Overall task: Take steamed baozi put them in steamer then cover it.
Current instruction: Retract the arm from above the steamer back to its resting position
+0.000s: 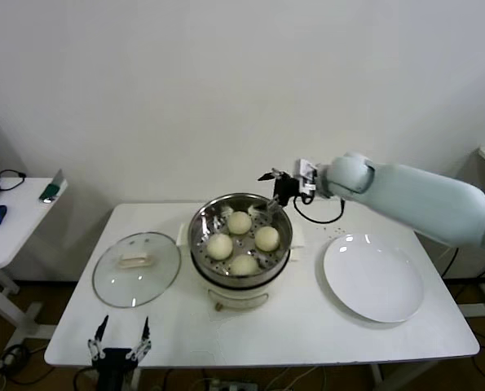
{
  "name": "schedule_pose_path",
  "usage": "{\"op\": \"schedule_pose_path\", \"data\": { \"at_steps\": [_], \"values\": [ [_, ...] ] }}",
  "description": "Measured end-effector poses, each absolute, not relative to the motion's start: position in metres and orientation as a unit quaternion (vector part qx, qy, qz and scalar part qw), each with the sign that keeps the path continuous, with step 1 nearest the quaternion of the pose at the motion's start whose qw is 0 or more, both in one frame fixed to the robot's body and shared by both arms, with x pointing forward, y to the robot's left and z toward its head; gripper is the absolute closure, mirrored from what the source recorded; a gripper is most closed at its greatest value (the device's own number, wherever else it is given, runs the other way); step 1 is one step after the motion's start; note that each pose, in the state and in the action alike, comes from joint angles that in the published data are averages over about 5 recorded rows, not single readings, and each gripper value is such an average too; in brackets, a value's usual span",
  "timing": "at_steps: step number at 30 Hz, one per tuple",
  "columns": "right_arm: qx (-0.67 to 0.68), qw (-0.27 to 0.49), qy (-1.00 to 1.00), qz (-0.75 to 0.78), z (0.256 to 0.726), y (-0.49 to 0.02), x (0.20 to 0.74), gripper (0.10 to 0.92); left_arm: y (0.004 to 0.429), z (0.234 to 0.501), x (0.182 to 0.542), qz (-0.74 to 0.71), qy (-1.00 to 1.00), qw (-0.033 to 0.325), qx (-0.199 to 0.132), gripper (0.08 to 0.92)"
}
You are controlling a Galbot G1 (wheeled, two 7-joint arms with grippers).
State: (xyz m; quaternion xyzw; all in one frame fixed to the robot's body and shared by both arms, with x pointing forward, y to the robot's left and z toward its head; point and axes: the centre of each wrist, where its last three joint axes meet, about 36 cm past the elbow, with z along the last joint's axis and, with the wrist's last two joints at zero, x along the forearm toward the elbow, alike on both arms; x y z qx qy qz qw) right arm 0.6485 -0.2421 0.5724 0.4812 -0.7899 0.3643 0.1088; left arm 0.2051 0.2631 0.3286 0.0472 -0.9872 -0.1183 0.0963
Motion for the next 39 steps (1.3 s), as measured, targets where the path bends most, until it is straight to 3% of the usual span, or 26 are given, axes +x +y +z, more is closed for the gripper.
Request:
{"op": "schedule_pose_path", "data": {
  "at_steps": [17,27,39],
  "values": [
    [0.324,-0.019,-0.927,0.188,0.476,-0.335,0.560,0.200,0.266,0.348,0.229,-0.192,-0.977,0.066,0.064,0.177],
    [0.241,-0.022,-0.963,0.122,0.426,-0.352,0.500,0.200,0.280,0.357,0.242,-0.319,-0.944,0.052,0.063,0.177],
    [0.153,0.012,-0.987,0.055,0.386,-0.366,0.438,0.200,0.288,0.365,0.265,-0.584,-0.809,0.058,0.019,0.177]
  ]
}}
